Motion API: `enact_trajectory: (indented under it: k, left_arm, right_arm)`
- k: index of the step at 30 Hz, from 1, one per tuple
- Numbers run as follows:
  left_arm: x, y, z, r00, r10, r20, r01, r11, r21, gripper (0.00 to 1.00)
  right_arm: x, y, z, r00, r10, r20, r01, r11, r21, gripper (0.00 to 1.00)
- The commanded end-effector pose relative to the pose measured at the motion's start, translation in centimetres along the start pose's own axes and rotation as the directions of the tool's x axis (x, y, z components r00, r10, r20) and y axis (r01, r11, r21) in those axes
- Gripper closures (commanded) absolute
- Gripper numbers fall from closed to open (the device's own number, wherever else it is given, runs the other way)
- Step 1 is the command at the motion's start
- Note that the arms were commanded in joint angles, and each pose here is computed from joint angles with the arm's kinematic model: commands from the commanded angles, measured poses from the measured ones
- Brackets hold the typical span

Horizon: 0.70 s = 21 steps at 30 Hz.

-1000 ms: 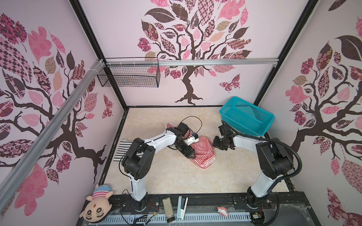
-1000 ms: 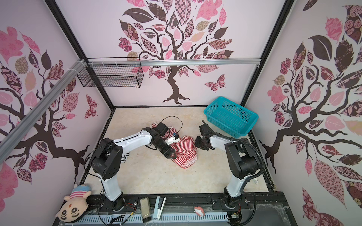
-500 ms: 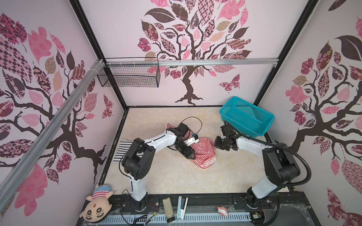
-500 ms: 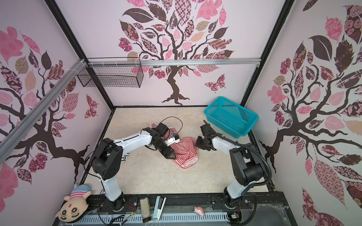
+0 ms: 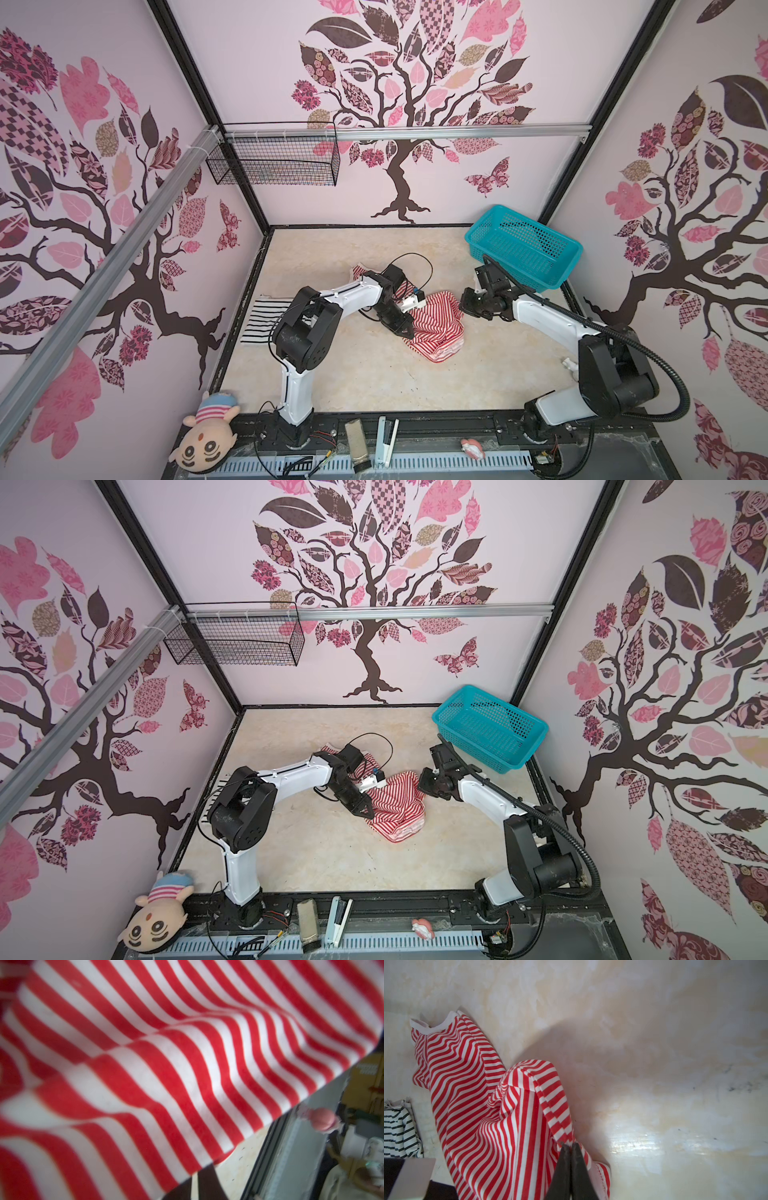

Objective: Fold and stack the tank tops
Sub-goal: 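Lift the garment edge with the left gripper while the right gripper holds the other end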

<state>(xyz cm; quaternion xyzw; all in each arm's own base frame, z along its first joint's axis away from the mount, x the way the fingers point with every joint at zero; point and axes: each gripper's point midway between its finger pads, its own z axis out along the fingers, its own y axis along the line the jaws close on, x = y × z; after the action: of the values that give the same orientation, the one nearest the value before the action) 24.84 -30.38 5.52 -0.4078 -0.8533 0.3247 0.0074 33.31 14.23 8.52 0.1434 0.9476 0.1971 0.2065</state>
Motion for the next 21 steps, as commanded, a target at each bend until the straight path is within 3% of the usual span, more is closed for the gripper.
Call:
enact_trajectory:
  k: [1, 3, 4, 6, 7, 13, 21]
  left_arm:
    - [-0.4, -2.3, -1.7, 0.999, 0.049, 0.024, -0.05, 0.998, 0.044, 1.0]
    - [-0.3, -2.3, -2.2, 0.998, 0.059, 0.034, -0.06, 0.998, 0.022, 1.0]
    - [-0.3, -2.2, -2.2, 0.997, 0.061, 0.037, -0.061, 0.998, 0.009, 0.95]
    - [-0.1, -2.0, -2.0, 0.998, 0.058, 0.035, -0.059, 0.998, 0.005, 0.72]
    - [-0.1, -2.0, -1.9, 0.998, 0.053, 0.03, -0.054, 0.999, 0.009, 0.68]
    - [0.1, -1.3, -0.5, 1.0, 0.026, -0.005, -0.025, 0.999, 0.041, 0.57]
    - [0.2, -0.7, 0.5, 1.0, 0.01, -0.024, -0.009, 0.999, 0.052, 0.56]
  right_arm:
    - [-0.8, 0.9, -2.1, 0.999, -0.008, 0.035, 0.009, 1.0, -0.015, 1.0]
    - [-1.3, 1.3, -2.6, 0.999, -0.01, 0.048, 0.011, 1.0, -0.021, 1.0]
    - [-1.4, 1.4, -2.7, 0.999, -0.012, 0.051, 0.013, 1.0, -0.024, 1.0]
    - [-1.5, 1.5, -2.8, 0.999, -0.013, 0.053, 0.014, 1.0, -0.024, 1.0]
    - [-1.5, 1.5, -2.7, 0.999, -0.011, 0.051, 0.013, 1.0, -0.024, 1.0]
    - [-1.2, 1.3, -2.5, 0.999, -0.004, 0.044, 0.006, 1.0, -0.026, 1.0]
    - [-0.9, 1.1, -2.6, 0.999, 0.0, 0.042, 0.001, 1.0, -0.025, 1.0]
